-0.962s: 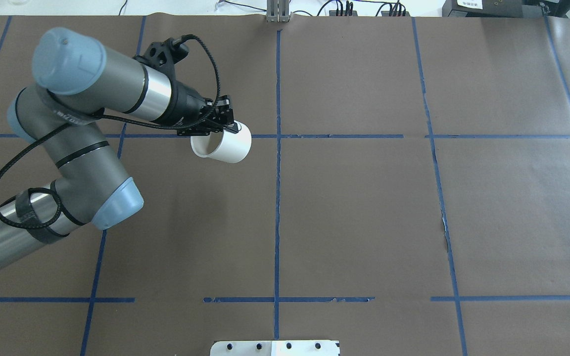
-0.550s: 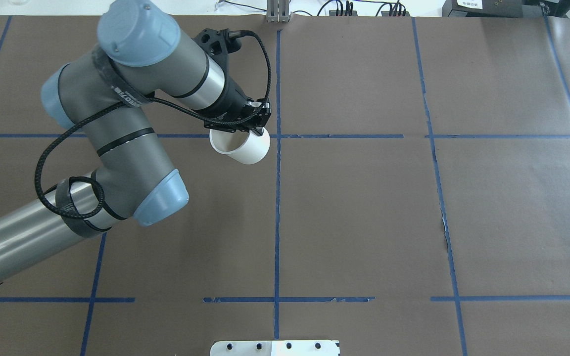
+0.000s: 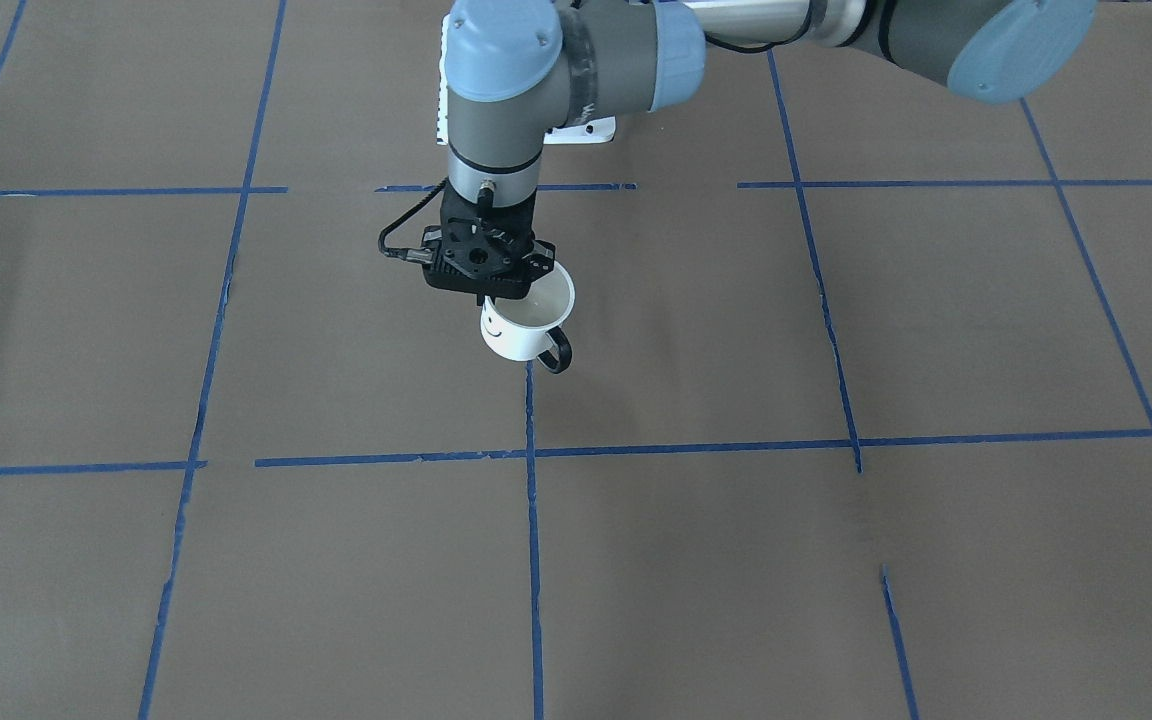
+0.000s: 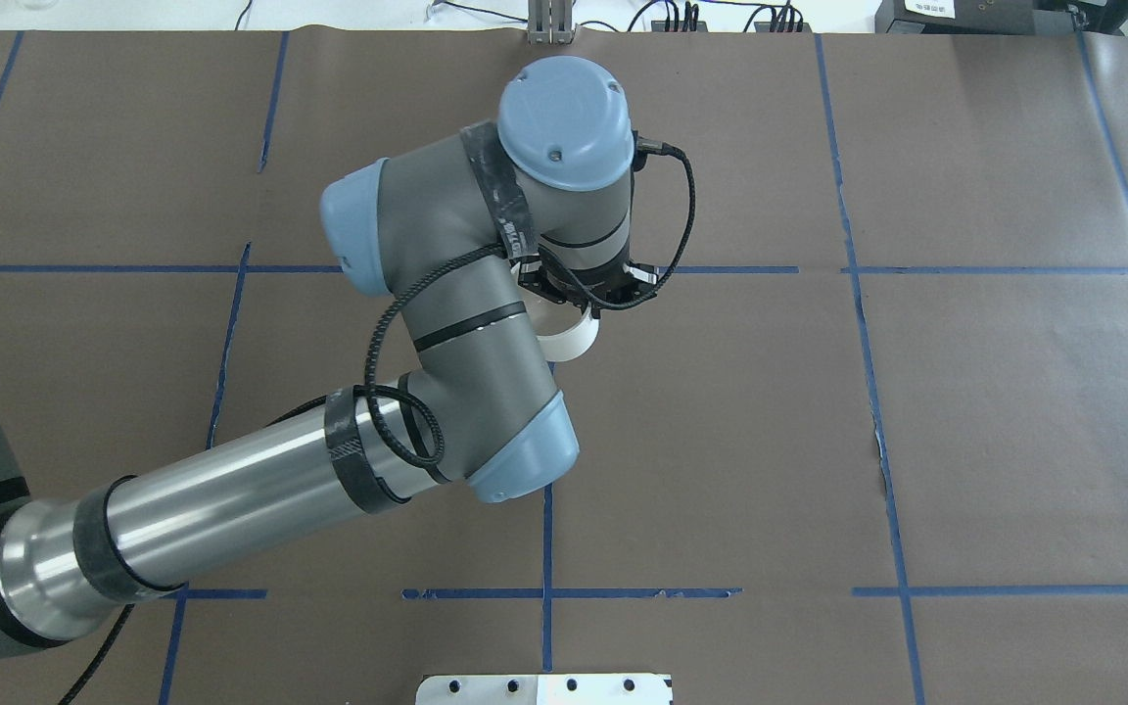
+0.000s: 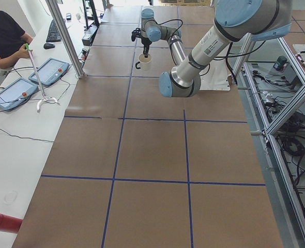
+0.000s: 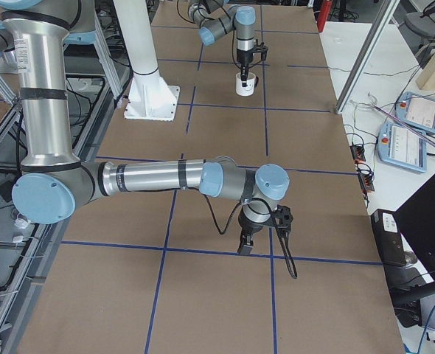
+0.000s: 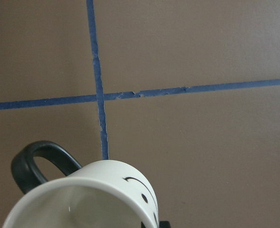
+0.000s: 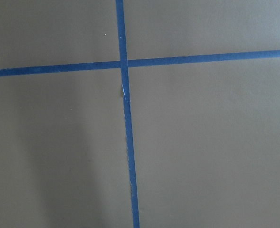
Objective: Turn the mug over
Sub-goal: 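Rotate the mug upright with the left gripper and lower it onto the table, then open the left gripper and withdraw it away from the mug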
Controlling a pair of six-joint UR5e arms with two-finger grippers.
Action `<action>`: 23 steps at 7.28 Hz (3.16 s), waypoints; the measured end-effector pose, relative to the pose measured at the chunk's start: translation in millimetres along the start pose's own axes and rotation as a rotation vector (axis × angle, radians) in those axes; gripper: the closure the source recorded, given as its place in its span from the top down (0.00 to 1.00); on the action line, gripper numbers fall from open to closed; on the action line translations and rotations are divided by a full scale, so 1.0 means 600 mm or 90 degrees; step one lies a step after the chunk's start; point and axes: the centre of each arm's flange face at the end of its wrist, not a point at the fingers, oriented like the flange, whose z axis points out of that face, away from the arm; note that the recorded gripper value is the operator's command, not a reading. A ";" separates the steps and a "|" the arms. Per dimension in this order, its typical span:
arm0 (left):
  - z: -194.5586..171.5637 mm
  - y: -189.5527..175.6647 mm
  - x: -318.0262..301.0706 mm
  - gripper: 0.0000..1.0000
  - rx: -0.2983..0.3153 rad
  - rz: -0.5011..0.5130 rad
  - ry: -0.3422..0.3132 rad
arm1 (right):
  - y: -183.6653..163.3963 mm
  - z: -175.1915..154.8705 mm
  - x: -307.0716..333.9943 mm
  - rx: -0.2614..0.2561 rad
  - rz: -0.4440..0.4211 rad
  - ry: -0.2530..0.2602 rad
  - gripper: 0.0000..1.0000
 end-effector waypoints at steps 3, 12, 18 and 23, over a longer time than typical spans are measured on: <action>0.065 0.031 0.034 0.00 -0.020 0.058 -0.069 | 0.001 0.001 0.001 0.000 0.000 0.000 1.00; 0.113 0.059 0.028 1.00 -0.031 0.094 -0.084 | 0.000 0.000 0.000 0.000 0.000 0.000 1.00; -0.089 0.125 -0.036 1.00 0.061 0.118 0.051 | 0.001 0.001 0.001 -0.001 0.000 0.000 1.00; -0.231 0.018 -0.209 1.00 0.109 0.055 0.085 | 0.000 0.000 0.000 0.000 0.000 0.000 1.00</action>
